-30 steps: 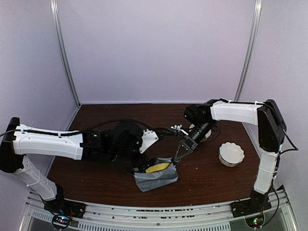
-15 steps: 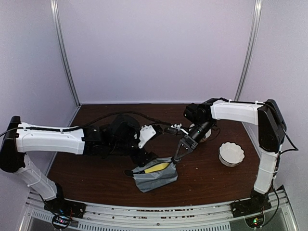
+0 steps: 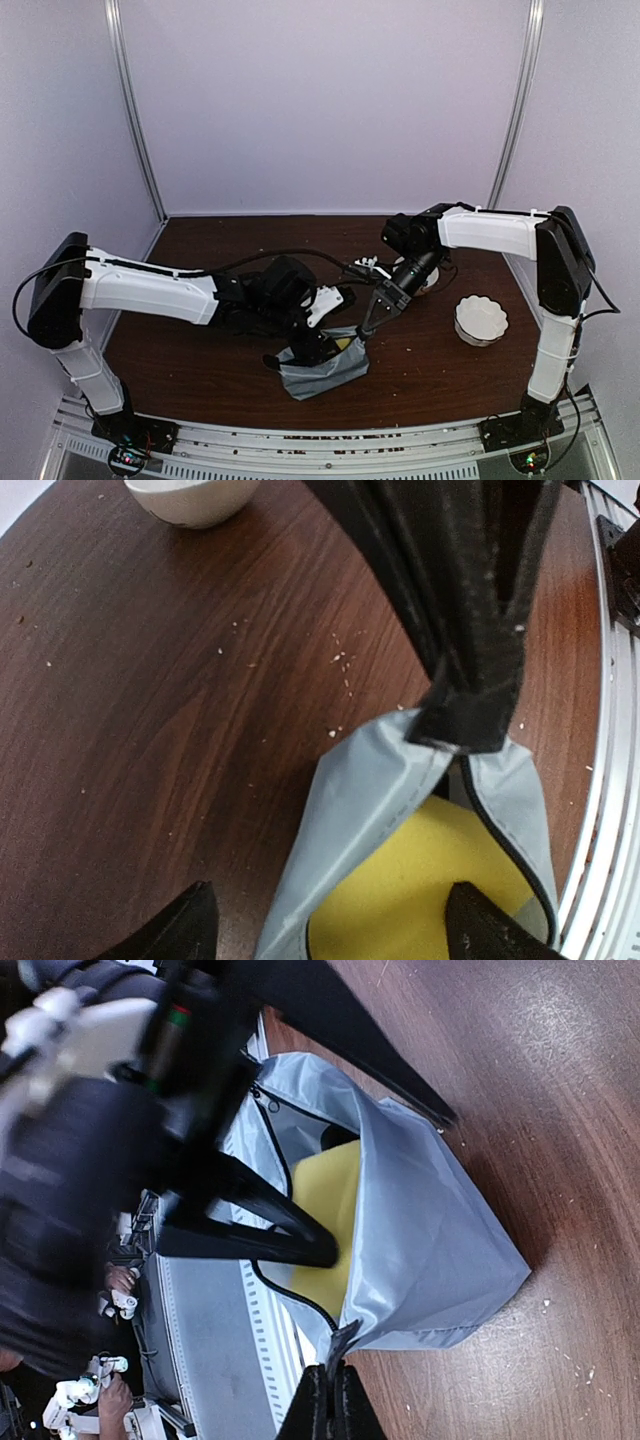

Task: Sort the hair-cutting tools

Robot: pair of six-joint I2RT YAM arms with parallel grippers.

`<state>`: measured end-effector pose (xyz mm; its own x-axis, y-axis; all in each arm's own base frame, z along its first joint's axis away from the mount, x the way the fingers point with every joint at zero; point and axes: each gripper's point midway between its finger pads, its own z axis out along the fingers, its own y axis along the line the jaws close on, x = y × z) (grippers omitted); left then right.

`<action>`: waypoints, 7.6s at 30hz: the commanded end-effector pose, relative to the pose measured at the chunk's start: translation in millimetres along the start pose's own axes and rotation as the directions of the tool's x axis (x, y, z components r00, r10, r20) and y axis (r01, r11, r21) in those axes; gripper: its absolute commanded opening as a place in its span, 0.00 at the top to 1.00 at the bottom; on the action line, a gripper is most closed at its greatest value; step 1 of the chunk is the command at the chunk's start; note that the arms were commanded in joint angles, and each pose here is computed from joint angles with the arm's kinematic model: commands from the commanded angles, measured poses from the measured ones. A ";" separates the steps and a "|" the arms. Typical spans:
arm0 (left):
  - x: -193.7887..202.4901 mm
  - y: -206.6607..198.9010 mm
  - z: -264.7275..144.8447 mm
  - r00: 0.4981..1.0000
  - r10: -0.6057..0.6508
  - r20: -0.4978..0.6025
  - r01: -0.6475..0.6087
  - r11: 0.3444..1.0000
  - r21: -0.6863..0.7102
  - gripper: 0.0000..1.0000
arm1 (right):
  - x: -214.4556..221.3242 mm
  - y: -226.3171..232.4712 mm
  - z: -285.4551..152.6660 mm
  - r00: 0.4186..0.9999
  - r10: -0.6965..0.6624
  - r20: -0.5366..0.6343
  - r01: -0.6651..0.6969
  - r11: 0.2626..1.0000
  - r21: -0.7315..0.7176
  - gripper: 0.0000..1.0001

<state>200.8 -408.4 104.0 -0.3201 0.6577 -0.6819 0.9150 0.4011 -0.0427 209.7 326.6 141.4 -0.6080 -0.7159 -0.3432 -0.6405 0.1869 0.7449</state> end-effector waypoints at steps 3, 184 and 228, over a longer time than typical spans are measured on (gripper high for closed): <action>16.9 12.9 30.5 0.996 -0.051 -0.072 0.046 0.997 -0.069 0.20 | -8.1 18.4 -7.9 0.998 -0.065 0.025 0.066 0.998 -0.019 1.00; 40.2 51.2 -76.3 0.553 -0.784 0.283 0.688 0.621 0.375 1.00 | -113.6 17.5 101.4 0.997 0.041 0.059 -0.042 0.999 0.013 0.51; 45.8 53.9 -76.6 0.553 -0.780 0.292 0.696 0.626 0.352 1.00 | -96.2 -6.6 111.8 1.000 0.017 0.008 -0.017 0.993 0.120 0.74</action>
<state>212.2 -306.5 113.0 -0.8463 -0.1117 -0.5208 0.3998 0.5128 -0.7597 220.3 472.8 121.0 -0.6400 -0.6845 -0.3492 -0.6571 0.2520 0.7104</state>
